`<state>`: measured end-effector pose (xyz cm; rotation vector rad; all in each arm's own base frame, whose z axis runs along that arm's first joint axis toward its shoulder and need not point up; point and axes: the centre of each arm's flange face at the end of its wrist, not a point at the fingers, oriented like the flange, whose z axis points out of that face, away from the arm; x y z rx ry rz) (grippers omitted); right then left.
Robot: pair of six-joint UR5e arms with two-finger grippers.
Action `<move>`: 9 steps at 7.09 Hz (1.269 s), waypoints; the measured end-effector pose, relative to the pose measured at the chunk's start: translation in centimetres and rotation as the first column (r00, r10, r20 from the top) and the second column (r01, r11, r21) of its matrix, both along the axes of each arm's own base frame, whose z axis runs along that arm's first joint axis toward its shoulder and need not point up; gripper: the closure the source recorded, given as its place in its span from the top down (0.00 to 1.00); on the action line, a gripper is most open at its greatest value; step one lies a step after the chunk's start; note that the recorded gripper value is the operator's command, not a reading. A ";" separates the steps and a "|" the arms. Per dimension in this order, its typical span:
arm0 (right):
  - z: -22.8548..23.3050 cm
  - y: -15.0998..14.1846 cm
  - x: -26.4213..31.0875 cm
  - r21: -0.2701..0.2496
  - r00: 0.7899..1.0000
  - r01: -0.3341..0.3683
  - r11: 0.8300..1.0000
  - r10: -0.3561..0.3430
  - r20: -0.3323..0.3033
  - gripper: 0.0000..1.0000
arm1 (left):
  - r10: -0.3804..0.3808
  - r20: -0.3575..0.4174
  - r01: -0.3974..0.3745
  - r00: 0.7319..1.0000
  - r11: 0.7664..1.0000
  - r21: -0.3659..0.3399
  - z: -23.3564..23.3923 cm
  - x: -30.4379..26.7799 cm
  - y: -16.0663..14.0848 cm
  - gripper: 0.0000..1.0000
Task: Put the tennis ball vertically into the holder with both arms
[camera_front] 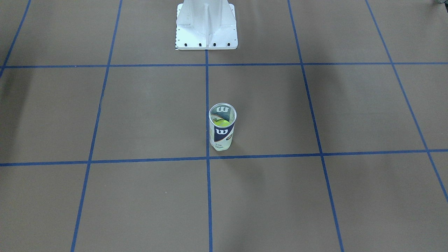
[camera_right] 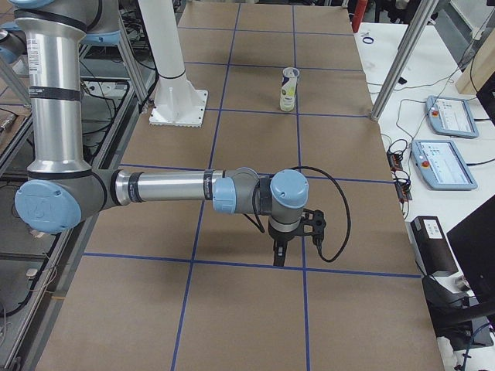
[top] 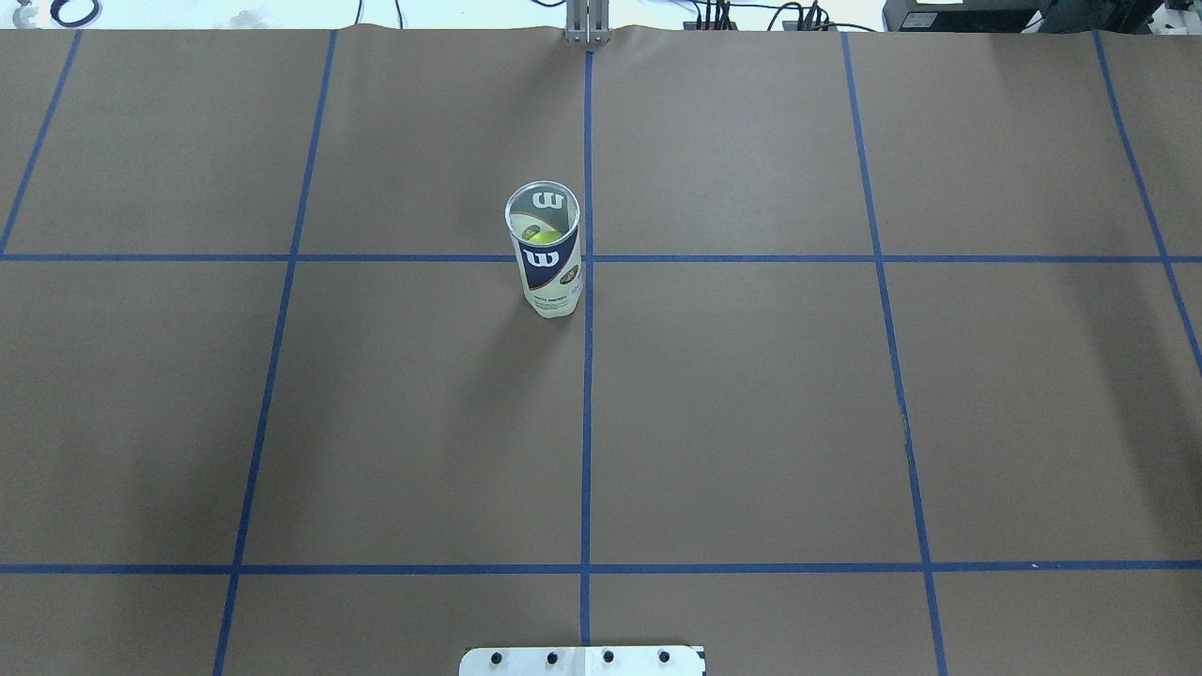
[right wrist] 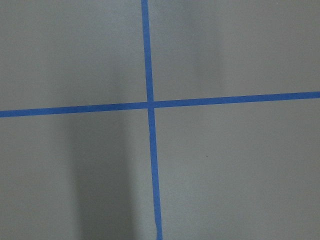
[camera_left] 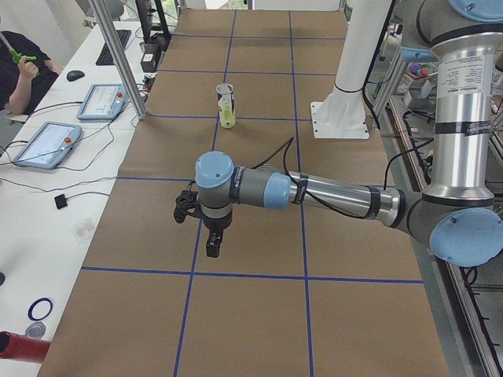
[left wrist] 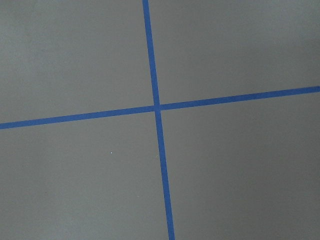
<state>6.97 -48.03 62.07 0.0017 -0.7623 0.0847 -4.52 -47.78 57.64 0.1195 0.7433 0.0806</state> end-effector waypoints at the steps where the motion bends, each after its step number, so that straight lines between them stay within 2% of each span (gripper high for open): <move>1: -0.2 0.3 -0.3 0.001 1.000 0.000 1.000 0.000 0.002 1.00 | 0.000 0.000 0.000 1.000 1.000 0.001 0.0 0.0 0.0 0.99; 9: -0.3 0.6 -0.5 0.001 1.000 0.002 1.000 -0.002 0.009 0.99 | 0.001 0.000 -0.001 1.000 1.000 0.000 0.1 0.0 0.0 0.99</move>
